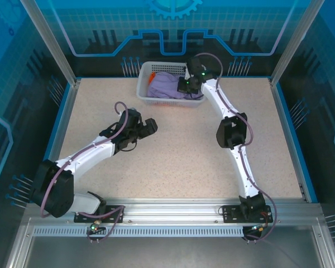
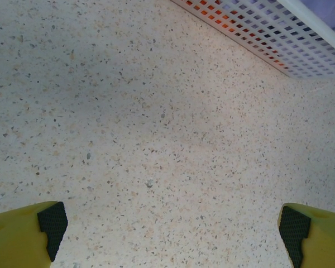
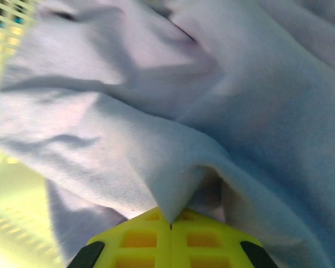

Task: Fold and stack the t-shirts

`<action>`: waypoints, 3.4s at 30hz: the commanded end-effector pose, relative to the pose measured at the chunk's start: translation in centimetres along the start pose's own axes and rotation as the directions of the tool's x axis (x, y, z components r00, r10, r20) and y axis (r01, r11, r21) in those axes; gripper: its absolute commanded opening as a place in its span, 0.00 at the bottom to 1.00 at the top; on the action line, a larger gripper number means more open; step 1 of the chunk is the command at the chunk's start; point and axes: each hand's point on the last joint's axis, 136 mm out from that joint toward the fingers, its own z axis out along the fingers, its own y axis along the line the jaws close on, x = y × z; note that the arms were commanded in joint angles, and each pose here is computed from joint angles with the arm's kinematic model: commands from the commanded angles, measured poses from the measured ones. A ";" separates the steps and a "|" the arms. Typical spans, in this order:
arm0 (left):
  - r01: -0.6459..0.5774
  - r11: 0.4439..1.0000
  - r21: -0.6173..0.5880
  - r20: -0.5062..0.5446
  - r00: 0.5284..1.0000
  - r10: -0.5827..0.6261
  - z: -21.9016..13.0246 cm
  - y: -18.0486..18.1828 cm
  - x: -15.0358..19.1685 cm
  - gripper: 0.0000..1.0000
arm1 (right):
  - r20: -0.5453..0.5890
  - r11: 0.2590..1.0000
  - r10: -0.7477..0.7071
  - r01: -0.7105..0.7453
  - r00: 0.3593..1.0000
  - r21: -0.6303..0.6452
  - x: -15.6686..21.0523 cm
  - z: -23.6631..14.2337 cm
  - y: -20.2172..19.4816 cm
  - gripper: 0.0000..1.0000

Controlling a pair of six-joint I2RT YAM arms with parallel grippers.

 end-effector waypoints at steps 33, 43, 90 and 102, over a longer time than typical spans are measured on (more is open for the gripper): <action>0.188 0.973 -0.137 0.144 0.975 -0.168 -1.1 1.8 -12.0 0.99 | 0.288 0.905 -0.247 0.327 0.925 -0.271 5.0 -31.9 11.7 0.00; 0.009 0.965 -0.263 -0.109 0.993 -0.039 11.1 2.7 -16.3 0.89 | -0.046 0.972 -0.169 0.159 0.985 -0.175 14.5 -24.6 4.7 0.00; 0.894 0.207 -0.396 0.635 0.430 -0.641 -3.1 28.5 -12.1 0.04 | 0.359 0.897 -0.258 0.361 0.897 -0.256 11.2 -37.9 8.9 0.00; 0.921 0.190 -0.341 0.573 0.363 -0.735 2.8 29.4 -15.9 0.11 | 0.322 0.917 -0.219 0.307 0.921 -0.255 12.1 -37.4 8.4 0.00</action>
